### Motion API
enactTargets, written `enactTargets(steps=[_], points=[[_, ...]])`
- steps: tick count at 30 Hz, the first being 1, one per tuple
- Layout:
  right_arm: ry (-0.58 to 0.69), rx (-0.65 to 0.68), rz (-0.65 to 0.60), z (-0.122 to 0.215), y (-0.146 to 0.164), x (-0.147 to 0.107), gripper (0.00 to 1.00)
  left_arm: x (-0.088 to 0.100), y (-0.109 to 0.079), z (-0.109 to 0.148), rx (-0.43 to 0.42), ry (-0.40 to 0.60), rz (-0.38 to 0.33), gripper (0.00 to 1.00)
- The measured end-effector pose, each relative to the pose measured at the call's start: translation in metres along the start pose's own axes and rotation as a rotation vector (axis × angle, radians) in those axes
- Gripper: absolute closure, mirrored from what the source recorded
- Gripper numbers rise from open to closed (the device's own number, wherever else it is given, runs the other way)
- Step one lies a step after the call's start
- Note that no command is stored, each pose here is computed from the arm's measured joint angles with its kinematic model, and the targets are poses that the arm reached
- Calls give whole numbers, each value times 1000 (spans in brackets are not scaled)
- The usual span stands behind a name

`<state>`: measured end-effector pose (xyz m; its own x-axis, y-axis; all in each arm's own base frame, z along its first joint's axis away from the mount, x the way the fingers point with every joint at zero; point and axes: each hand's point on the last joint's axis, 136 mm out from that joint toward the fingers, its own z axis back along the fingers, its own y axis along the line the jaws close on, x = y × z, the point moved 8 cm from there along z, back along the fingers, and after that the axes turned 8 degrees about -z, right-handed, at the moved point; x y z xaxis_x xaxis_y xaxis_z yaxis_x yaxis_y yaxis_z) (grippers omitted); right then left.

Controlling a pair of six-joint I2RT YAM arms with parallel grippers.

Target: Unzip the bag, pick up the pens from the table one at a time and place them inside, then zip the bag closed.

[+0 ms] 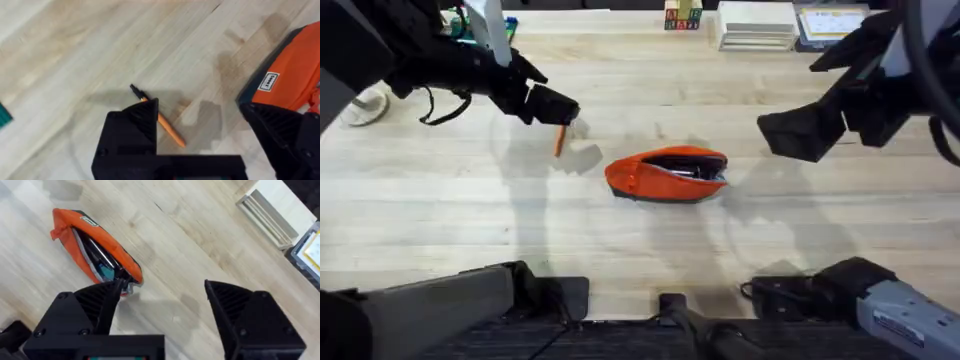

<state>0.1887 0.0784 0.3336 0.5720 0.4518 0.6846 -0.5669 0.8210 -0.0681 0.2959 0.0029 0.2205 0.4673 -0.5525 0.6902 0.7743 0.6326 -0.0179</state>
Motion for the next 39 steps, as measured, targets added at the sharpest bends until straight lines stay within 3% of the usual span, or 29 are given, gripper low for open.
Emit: enactTargets(steps=[9,16,20,21,23,32,39], points=[[0,0,0,0,0,0,3,-4,4,0,40,48,64,7],[0,0,0,0,0,0,3,-13,9,-2,142,169,220,7],[0,0,0,0,0,0,3,-15,8,-16,169,248,263,7],[0,0,0,0,0,0,3,-19,7,-34,179,325,302,7],[0,0,0,0,0,0,3,-22,7,-45,181,363,323,7],[0,0,0,0,0,0,3,-31,12,-70,196,422,395,7],[0,0,0,0,0,0,4,-34,21,-81,213,410,399,7]])
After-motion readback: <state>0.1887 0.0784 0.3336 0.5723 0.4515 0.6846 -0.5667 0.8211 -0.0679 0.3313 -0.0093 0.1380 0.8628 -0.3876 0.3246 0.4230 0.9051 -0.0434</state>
